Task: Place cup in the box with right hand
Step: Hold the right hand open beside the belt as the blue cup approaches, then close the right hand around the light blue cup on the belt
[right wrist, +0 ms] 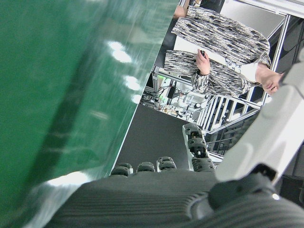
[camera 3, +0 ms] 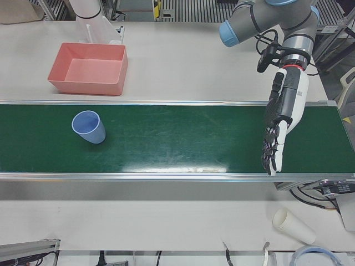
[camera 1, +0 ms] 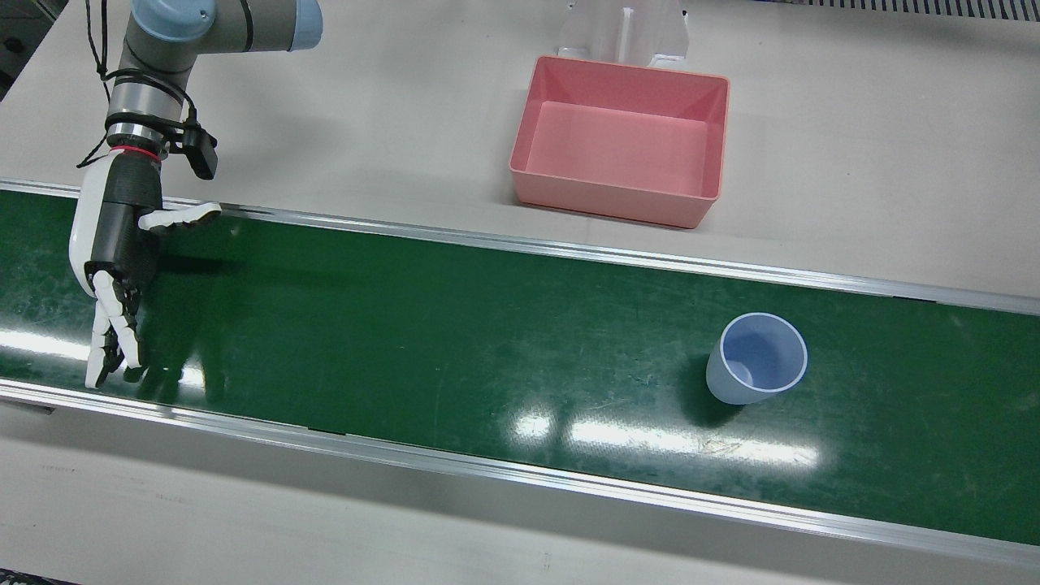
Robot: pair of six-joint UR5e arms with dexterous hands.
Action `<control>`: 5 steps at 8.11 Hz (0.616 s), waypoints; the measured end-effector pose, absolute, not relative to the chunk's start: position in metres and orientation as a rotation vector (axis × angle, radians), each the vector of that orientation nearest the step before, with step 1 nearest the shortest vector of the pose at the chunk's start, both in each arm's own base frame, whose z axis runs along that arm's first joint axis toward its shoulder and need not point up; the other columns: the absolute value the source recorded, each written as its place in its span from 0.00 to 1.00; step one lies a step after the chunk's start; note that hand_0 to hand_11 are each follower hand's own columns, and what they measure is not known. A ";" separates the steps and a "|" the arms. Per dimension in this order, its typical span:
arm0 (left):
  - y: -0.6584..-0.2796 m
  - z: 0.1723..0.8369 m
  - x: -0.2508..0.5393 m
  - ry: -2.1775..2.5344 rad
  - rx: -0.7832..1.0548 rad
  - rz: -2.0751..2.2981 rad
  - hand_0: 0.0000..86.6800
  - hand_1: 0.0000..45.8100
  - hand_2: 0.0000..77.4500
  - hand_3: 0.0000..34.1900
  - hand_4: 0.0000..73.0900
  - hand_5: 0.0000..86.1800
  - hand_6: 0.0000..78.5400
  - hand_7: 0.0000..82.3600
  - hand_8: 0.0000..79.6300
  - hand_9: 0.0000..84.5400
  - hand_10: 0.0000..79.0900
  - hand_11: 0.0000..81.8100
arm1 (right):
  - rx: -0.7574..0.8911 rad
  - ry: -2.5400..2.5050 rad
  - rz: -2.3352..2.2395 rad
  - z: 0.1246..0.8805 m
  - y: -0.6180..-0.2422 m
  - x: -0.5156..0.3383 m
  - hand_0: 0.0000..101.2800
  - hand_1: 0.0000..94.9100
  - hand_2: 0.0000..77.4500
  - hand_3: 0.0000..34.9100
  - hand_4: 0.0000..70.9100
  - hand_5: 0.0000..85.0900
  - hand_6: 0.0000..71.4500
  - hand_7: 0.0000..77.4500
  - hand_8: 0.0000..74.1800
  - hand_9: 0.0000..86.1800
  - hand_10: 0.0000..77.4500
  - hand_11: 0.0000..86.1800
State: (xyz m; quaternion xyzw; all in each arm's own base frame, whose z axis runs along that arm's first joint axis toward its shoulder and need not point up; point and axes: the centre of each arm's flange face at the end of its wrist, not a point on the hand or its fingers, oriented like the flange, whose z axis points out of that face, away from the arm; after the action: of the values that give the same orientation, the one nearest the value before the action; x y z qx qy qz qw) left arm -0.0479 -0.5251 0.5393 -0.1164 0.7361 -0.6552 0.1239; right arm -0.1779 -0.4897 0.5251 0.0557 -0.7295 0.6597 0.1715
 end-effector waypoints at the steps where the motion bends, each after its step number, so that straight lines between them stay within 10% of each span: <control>1: -0.525 0.539 -0.048 2.145 -0.339 -1.911 0.00 0.01 0.01 0.00 0.01 0.01 0.00 0.01 0.00 0.00 0.00 0.00 | 0.158 -2.079 1.866 0.521 -0.491 -0.180 0.38 0.08 0.01 0.01 0.00 0.03 0.02 0.07 0.01 0.01 0.01 0.03; 5: -0.525 0.539 -0.048 2.146 -0.338 -1.909 0.00 0.01 0.01 0.00 0.01 0.01 0.01 0.01 0.00 0.00 0.00 0.00 | 0.155 -2.088 1.852 0.515 -0.492 -0.184 0.38 0.08 0.01 0.01 0.00 0.04 0.03 0.06 0.01 0.01 0.01 0.03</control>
State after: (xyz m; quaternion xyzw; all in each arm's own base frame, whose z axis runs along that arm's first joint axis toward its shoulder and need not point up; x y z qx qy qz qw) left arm -0.0479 -0.5251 0.5393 -0.1161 0.7362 -0.6550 0.1242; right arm -0.1840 -0.4920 0.5151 0.0548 -0.7358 0.6527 0.1722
